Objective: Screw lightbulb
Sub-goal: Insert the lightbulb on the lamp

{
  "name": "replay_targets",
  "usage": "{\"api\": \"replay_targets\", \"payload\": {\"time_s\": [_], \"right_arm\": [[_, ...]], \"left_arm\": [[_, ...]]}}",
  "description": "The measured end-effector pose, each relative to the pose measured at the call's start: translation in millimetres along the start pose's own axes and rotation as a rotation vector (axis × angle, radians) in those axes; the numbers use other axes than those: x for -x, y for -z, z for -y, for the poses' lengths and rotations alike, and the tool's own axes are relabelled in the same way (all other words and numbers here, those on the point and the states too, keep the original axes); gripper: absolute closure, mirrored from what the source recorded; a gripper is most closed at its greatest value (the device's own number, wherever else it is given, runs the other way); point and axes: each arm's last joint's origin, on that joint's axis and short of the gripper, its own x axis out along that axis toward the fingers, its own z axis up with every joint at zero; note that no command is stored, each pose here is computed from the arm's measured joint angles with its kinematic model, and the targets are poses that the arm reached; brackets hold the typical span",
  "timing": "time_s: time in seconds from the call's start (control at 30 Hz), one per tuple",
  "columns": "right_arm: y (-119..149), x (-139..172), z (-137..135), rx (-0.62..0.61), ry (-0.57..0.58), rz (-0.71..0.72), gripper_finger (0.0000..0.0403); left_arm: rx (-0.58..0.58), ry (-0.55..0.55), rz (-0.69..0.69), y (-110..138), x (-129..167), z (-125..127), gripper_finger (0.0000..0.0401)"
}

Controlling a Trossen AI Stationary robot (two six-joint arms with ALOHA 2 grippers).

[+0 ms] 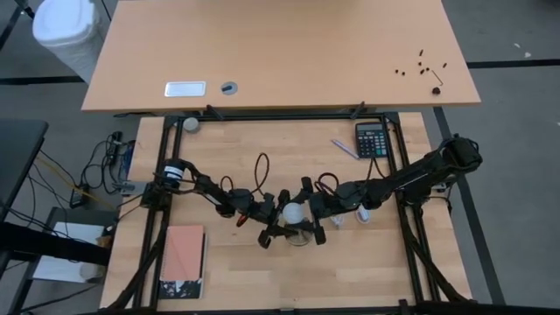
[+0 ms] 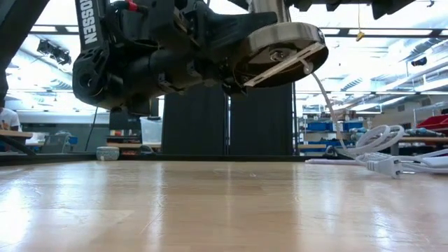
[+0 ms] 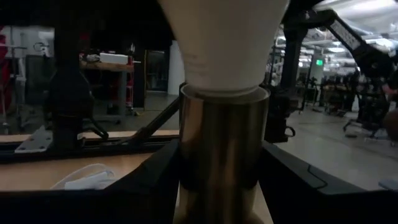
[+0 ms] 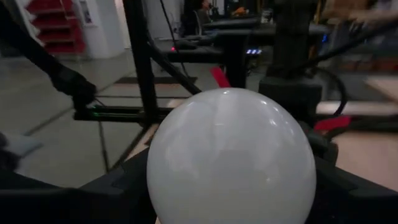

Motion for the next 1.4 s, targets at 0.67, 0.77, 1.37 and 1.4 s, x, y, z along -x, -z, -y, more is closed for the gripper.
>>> {"api": "replay_targets", "payload": {"time_s": [0.67,0.77,1.37,1.4], "right_arm": [[8.5,11.8,-7.8,0.078,0.387,-0.107,0.0133],[8.9,12.3,-9.0,0.083,0.414,-0.107,0.0142],[14.1,14.0,-12.2,0.027,0.408,-0.152,0.0149],[14.9,13.9,-11.1,0.029,0.412,-0.16,0.015]], "left_arm": [[0.008,-0.316,0.085,-7.4,-1.5,-10.0,0.0207],[0.005,-0.32,0.088,-8.0,-2.1,-10.3,0.0207],[-0.014,-0.347,-0.061,6.7,-1.1,-12.7,0.0207],[-0.014,-0.347,-0.067,7.4,-1.0,-12.8,0.0207]]}}
